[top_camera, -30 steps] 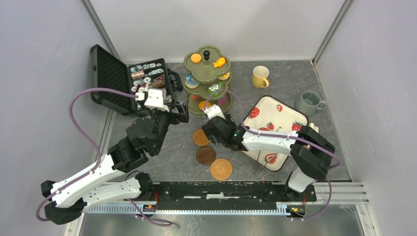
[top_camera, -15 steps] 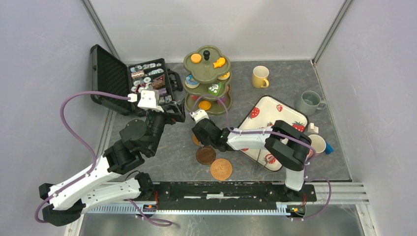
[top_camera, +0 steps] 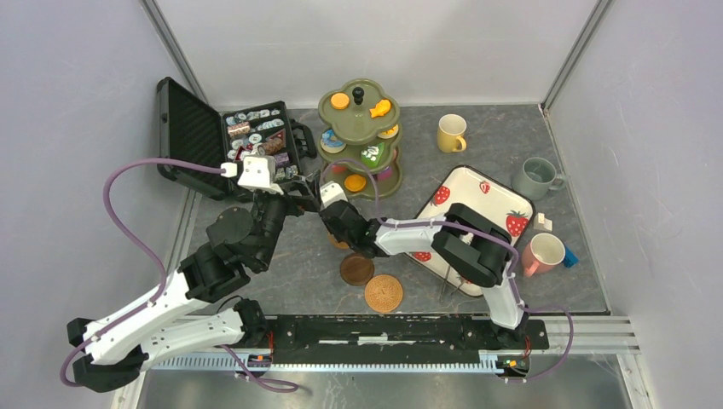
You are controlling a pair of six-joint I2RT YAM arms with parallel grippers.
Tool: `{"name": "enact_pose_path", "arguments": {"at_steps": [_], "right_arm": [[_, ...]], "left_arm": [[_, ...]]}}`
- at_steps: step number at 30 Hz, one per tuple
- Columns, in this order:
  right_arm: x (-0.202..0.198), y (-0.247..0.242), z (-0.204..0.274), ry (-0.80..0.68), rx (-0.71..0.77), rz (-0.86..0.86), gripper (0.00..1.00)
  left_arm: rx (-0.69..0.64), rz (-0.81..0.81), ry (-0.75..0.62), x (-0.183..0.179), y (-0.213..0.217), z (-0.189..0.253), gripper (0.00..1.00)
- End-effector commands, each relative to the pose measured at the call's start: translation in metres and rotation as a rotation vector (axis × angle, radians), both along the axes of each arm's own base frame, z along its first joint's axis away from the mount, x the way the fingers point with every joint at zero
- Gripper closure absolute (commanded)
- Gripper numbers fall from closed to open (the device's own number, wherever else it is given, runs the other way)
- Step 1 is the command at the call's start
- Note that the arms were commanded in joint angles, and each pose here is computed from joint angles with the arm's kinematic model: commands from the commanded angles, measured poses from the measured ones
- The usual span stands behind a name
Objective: Serve the afternoon tea
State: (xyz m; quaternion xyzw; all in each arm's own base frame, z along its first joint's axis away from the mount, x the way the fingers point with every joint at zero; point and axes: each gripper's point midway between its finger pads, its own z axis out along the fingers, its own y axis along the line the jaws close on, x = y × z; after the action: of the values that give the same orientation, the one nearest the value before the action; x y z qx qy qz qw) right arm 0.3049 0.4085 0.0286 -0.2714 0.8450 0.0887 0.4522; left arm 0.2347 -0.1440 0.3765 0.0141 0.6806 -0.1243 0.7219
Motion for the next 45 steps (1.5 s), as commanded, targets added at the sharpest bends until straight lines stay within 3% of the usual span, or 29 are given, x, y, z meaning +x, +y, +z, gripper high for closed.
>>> {"name": "enact_pose_path", "arguments": {"at_steps": [1, 9, 13, 20, 26, 30, 36, 41, 45], "right_arm": [[0.022, -0.004, -0.021, 0.005, -0.056, -0.017, 0.52], [0.041, 0.017, -0.018, -0.028, -0.044, -0.015, 0.5], [0.052, 0.019, -0.012, -0.046, -0.06, -0.026, 0.42], [0.064, 0.033, 0.005, -0.072, -0.034, -0.016, 0.42], [0.053, 0.042, 0.069, -0.085, 0.052, 0.067, 0.4], [0.035, 0.032, 0.123, -0.137, 0.166, 0.133, 0.3], [0.022, -0.011, 0.157, -0.196, 0.138, 0.149, 0.27], [0.022, -0.087, 0.163, -0.308, -0.001, 0.104, 0.28], [0.02, -0.151, 0.181, -0.446, -0.098, 0.055, 0.22]], "left_arm": [[-0.02, 0.006, -0.018, 0.0, 0.002, 0.007, 0.0], [-0.013, 0.005, -0.012, 0.001, 0.0, 0.006, 0.0], [0.001, 0.016, -0.007, 0.003, -0.001, 0.002, 0.0], [0.002, 0.031, -0.007, 0.004, 0.002, 0.001, 0.0], [-0.051, 0.068, -0.039, -0.001, 0.018, 0.007, 0.0], [-0.127, 0.063, -0.081, -0.008, 0.028, 0.015, 0.0], [-0.15, 0.061, -0.102, -0.011, 0.034, 0.019, 0.0], [-0.144, 0.054, -0.093, -0.011, 0.032, 0.019, 0.0], [-0.142, 0.051, -0.091, -0.01, 0.03, 0.018, 0.0]]}}
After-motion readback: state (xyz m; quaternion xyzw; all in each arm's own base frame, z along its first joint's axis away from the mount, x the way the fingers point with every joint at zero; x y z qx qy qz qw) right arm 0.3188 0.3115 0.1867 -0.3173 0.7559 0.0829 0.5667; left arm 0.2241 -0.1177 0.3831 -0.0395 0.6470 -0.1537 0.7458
